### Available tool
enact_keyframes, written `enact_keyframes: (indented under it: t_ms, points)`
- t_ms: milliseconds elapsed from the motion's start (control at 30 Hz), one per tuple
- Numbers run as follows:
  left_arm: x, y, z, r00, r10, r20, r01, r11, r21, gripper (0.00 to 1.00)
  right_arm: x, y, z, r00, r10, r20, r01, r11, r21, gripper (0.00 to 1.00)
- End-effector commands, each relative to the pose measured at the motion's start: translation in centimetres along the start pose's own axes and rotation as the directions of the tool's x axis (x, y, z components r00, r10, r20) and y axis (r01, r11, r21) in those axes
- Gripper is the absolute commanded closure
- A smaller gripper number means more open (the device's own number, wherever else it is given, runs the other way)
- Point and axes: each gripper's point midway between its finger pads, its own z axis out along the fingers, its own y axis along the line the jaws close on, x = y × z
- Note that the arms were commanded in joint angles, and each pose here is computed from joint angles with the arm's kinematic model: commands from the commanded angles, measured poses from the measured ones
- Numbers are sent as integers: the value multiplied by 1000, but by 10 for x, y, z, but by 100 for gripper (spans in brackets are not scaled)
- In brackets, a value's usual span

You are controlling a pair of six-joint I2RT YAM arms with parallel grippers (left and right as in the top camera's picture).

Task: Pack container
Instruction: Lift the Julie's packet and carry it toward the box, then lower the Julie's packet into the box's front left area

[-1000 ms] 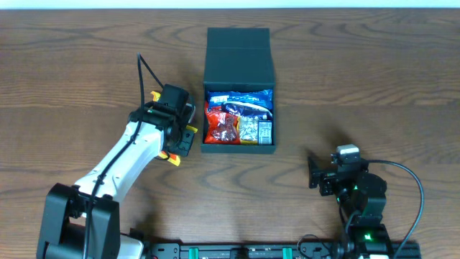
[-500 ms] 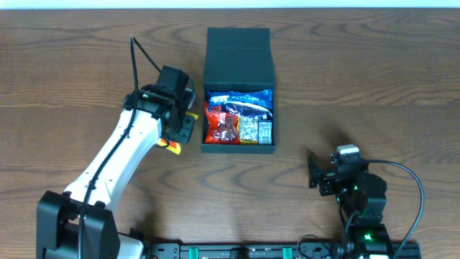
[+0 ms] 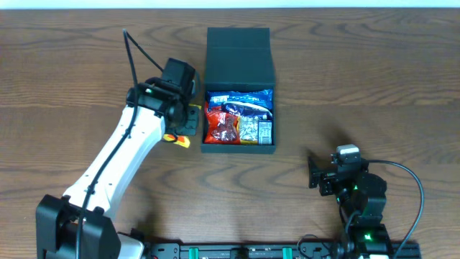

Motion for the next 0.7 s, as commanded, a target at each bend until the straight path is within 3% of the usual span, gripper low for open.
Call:
enact_keyframes:
  t_ms: [0,300,667]
  points:
    - [-9,-12,-11,998,-26,50,25,1000,16,89,1,-2,0,1000,8,1,-8,1000,8,1]
    - [-16,-45,-13,995,-14,97,5,996,87,88,1,-2,0,1000,8,1,-8,1000,8,1]
    - [-25,-80,6,990,-86,110,71,988,136,87,1,-2,0,1000,8,1,-8,1000,9,1]
